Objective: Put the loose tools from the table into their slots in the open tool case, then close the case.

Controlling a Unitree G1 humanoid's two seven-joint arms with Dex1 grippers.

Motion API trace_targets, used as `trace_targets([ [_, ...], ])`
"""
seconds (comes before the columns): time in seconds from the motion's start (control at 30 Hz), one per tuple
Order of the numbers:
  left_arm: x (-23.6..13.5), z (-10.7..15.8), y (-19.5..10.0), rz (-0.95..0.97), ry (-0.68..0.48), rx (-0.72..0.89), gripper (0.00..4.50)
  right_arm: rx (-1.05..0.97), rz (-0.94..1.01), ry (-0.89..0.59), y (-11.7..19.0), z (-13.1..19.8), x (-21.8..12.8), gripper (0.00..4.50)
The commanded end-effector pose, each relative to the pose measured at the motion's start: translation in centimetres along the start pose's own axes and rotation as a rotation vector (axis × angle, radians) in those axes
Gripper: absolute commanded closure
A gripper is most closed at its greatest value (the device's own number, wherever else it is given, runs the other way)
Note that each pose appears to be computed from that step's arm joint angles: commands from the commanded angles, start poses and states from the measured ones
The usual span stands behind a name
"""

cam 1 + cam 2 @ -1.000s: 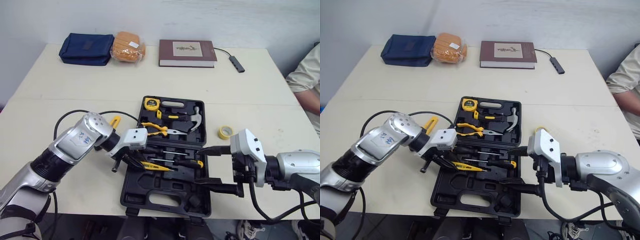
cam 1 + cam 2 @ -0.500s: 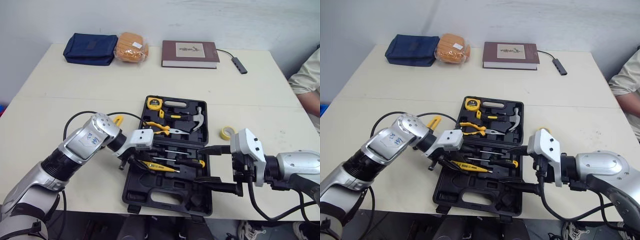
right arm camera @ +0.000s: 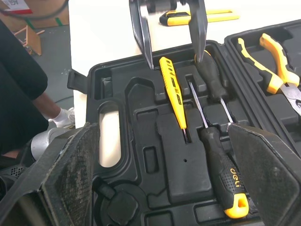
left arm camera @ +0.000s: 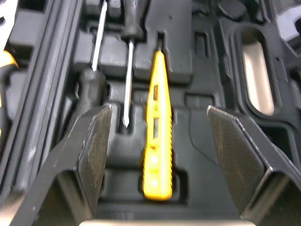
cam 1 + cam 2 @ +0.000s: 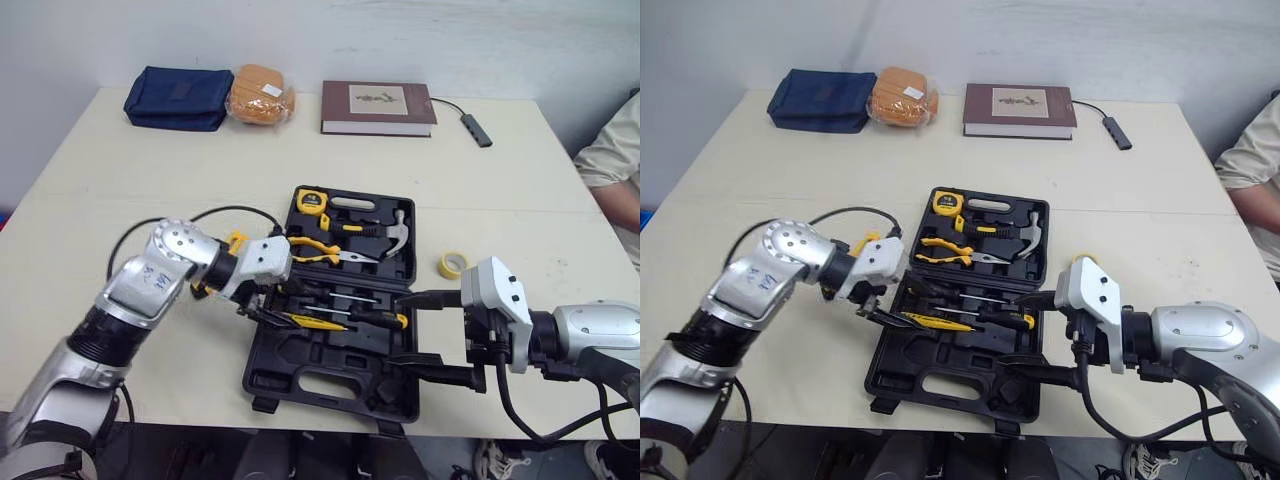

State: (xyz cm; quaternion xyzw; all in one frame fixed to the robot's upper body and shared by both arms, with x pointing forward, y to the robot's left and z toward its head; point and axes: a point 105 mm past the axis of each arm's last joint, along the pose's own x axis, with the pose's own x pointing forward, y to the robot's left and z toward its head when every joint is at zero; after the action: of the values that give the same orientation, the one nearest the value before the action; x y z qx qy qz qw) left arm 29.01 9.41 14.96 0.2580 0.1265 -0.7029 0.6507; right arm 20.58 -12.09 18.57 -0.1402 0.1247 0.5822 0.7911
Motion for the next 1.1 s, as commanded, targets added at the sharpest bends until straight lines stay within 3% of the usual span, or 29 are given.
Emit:
trace_targets([
  [0.03,-0.5,0.5,0.1,0.031,-0.156,0.034,2.55,-0.035,0.007,-0.017,0.3,0.7,0.0,0.0],
  [0.13,0.0,0.0,-0.1,0.029,-0.203,-0.009,4.05,-0.037,0.006,-0.019,0.3,0.6,0.1,0.0],
  [0.17,0.2,-0.3,-0.1,0.031,-0.209,-0.024,4.4,-0.038,0.006,-0.021,0.3,0.7,0.1,0.0],
  [0.2,0.3,-0.5,-0.1,0.033,-0.211,-0.033,4.47,-0.039,0.005,-0.022,0.3,0.7,0.1,0.0],
  [0.67,2.0,-4.0,-0.6,0.058,-0.111,-0.111,4.47,-0.054,-0.003,-0.023,-0.1,0.8,0.3,0.0],
  [0.87,2.3,-7.5,-2.3,0.008,0.079,-0.173,4.47,-0.056,0.002,-0.022,0.0,0.8,0.4,0.0],
  [1.1,2.2,-9.3,-2.6,0.029,0.192,-0.171,4.47,-0.057,0.004,-0.021,0.0,0.7,0.5,0.0],
])
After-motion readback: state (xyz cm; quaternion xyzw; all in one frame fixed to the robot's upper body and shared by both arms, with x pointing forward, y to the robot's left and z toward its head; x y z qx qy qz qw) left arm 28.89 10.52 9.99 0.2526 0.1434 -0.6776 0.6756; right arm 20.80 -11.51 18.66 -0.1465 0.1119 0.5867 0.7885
